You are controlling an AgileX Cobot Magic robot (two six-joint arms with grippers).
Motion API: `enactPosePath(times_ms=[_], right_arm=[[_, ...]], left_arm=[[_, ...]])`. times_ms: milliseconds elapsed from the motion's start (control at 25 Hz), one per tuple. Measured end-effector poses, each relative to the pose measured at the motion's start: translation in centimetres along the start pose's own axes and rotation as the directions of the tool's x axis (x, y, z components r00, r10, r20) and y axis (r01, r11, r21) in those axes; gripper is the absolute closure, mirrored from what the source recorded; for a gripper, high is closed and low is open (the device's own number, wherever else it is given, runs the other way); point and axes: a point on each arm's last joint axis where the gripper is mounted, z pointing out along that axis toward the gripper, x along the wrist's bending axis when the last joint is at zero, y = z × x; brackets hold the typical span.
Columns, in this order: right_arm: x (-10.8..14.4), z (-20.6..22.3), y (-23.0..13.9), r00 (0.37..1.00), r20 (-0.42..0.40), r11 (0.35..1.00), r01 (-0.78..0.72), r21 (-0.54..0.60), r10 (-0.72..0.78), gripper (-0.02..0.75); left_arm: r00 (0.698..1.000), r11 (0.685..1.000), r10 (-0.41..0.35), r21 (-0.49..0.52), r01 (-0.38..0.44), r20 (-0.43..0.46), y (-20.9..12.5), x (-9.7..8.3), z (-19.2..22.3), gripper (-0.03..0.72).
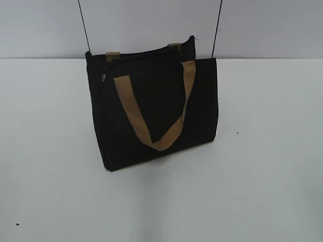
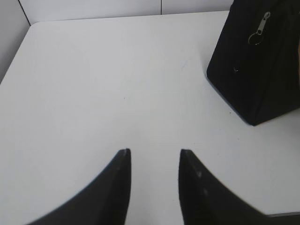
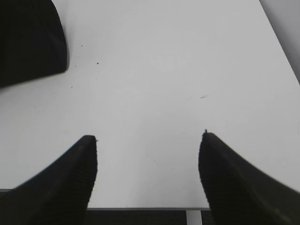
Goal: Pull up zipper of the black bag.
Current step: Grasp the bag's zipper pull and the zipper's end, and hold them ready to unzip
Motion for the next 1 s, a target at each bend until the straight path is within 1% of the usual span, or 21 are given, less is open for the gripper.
enactPosePath(times_ms=[1000], right_arm=[[0.0,0.0,0.0,1.0,0.0,1.0,0.0,0.0,0.0,0.221]], left_arm=[[1.0,1.0,0.0,0.0,0.0,0.0,0.0,0.0,0.0,0.419]])
